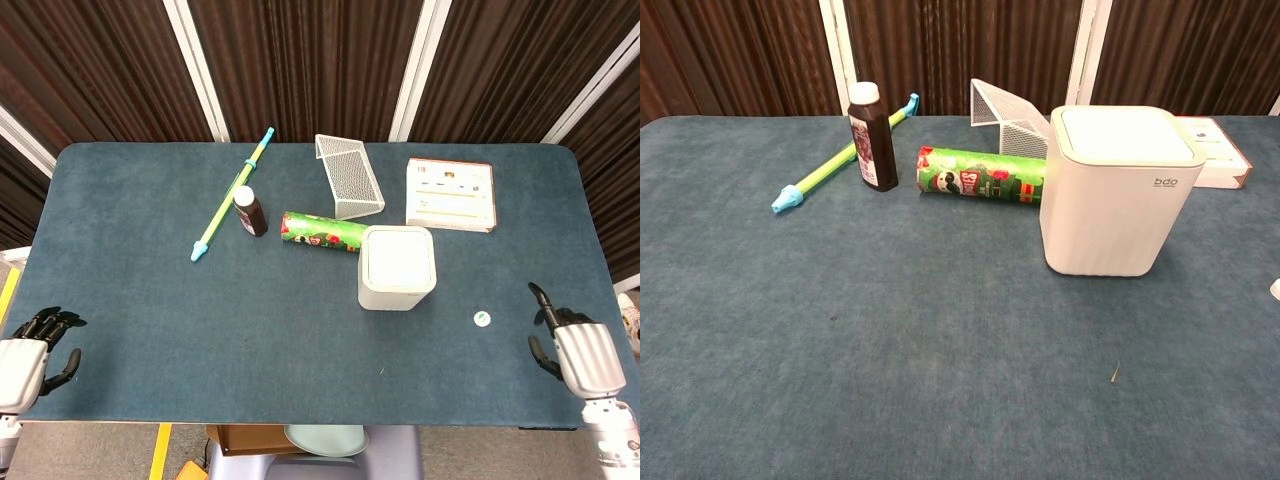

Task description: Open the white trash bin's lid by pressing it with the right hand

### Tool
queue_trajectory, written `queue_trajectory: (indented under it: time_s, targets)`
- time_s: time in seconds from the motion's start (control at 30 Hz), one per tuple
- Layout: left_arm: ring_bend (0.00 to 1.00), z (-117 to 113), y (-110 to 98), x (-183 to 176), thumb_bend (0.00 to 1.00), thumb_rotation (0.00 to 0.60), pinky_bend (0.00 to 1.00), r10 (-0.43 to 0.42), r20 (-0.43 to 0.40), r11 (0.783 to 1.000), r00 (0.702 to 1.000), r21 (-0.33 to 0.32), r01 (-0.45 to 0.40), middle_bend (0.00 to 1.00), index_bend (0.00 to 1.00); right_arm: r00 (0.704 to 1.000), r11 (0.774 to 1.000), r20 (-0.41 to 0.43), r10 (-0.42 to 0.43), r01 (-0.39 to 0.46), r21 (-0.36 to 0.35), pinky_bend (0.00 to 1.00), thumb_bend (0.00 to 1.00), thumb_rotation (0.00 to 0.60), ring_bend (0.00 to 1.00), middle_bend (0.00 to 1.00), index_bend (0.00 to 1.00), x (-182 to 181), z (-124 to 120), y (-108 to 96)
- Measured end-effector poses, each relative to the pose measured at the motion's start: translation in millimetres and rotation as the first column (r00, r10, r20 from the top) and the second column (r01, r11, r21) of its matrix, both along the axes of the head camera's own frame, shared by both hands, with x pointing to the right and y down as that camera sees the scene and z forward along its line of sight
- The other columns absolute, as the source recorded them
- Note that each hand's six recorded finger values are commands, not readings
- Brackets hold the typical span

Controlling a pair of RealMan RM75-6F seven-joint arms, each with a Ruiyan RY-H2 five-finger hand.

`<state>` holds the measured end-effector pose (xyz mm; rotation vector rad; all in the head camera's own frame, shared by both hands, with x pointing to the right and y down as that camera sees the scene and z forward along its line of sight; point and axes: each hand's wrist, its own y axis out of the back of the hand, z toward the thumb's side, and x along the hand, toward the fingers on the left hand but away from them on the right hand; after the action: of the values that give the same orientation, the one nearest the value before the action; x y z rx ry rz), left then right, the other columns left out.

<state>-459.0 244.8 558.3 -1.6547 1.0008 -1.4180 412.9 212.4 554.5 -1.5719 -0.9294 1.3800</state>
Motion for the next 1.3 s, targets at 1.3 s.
queue_trajectory:
  time_s: [1.3]
  targets:
    - [0.18,-2.7,0.3,-0.6,0.47,0.6,0.36,0.005,0.006,1.0,1.0,-0.003,-0.005,0.29,0.37,0.973,0.92,0.045,-0.228,0.23,-0.316,0.82,0.75,0.6,0.77,0.79,0.18,-142.5,58.4,-52.8]
